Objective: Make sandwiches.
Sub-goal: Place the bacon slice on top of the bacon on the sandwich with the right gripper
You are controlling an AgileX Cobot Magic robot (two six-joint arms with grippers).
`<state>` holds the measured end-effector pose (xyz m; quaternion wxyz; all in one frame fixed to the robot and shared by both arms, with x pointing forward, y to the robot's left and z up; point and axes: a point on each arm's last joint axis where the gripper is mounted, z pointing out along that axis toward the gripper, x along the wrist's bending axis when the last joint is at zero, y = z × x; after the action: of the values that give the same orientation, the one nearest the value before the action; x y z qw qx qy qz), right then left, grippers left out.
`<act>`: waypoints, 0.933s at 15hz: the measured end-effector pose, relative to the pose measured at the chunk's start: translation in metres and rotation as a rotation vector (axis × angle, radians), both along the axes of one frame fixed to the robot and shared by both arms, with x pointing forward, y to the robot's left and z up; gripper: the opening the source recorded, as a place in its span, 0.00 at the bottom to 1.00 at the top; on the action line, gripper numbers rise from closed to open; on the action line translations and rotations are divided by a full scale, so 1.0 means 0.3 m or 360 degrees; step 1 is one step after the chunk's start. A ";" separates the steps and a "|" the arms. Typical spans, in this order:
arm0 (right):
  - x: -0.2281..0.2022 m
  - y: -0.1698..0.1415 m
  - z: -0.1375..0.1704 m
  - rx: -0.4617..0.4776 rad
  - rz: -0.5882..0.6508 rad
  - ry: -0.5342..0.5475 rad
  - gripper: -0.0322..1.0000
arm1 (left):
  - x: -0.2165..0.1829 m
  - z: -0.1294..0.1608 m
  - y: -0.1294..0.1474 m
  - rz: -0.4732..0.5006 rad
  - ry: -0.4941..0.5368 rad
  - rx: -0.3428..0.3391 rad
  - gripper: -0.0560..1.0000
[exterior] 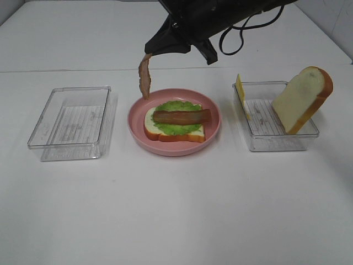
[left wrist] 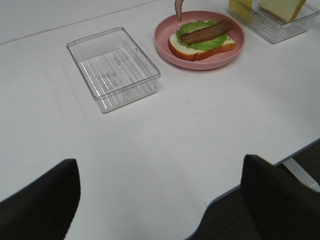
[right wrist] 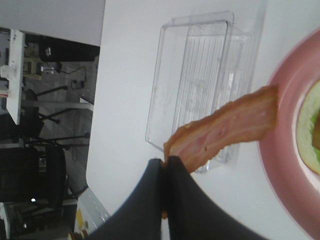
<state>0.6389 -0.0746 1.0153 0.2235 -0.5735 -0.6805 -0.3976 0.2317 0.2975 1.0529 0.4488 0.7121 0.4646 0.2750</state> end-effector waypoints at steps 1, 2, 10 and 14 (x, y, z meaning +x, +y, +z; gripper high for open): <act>0.024 0.014 -0.027 0.0066 -0.0062 -0.0020 0.03 | 0.000 0.000 0.000 0.0000 0.0000 0.0000 0.83; 0.045 0.022 -0.051 0.0117 -0.0123 -0.0026 0.03 | 0.000 0.000 0.000 0.0000 0.0000 0.0000 0.83; 0.085 0.012 -0.191 0.0011 -0.0223 0.0085 0.03 | 0.000 0.000 0.000 0.0000 0.0000 0.0000 0.83; 0.076 -0.062 -0.214 -0.0355 -0.0269 0.0168 0.03 | 0.000 0.000 0.000 0.0000 0.0000 0.0000 0.83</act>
<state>0.6618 -0.0932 0.9510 0.1598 -0.6702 -0.6570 -0.3062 0.2317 0.2975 1.0529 0.4488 0.7121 0.4646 0.2750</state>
